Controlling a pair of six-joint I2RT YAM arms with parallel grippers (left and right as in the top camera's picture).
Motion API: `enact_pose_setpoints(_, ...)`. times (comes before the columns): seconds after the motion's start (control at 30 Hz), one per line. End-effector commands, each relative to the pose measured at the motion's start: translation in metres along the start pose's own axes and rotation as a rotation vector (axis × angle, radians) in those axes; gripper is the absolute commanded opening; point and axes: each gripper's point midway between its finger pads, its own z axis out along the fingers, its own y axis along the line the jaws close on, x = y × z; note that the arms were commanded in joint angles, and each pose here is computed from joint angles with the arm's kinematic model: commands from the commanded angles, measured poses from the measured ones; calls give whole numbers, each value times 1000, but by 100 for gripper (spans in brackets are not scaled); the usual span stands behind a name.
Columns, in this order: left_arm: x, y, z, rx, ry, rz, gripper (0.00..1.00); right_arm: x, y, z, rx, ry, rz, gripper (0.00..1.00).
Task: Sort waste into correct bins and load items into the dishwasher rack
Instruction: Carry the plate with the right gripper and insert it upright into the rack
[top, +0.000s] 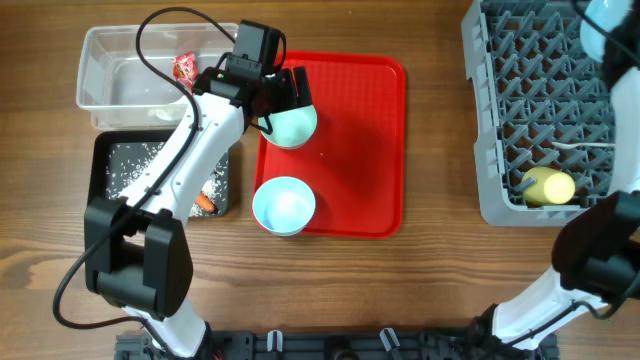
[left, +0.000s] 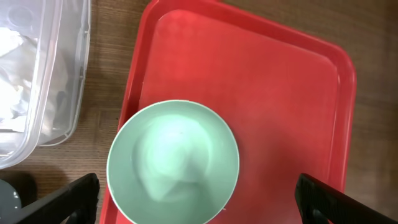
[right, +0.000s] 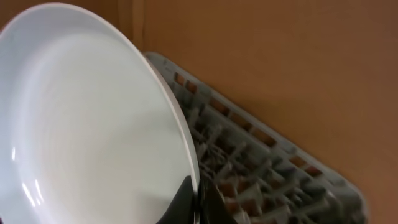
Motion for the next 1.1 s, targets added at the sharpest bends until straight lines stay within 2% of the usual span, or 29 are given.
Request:
enact_pose_setpoints(0.0,-7,-3,-9,4,-38,-29,100,19,27,29,-134,29,-121,4)
enact_pose_setpoints(0.33,-8,-3,-9,5,-42,-30,100,16,45,52,-127,-56,-291,4)
enact_pose_setpoints(0.53,-8,-3,-9,5,-42,-30,100,17,27,63,9,-59,-299,5)
enact_pose_setpoints(0.77,-8,-3,-9,6,-42,-30,100,24,37,61,-9,-41,-342,6)
enact_pose_setpoints(0.93,-8,-3,-9,5,-41,-30,100,33,54,58,-91,-23,-368,7)
enact_pose_setpoints(1.07,-8,-3,-9,5,-41,-29,100,43,57,58,-116,12,-386,11)
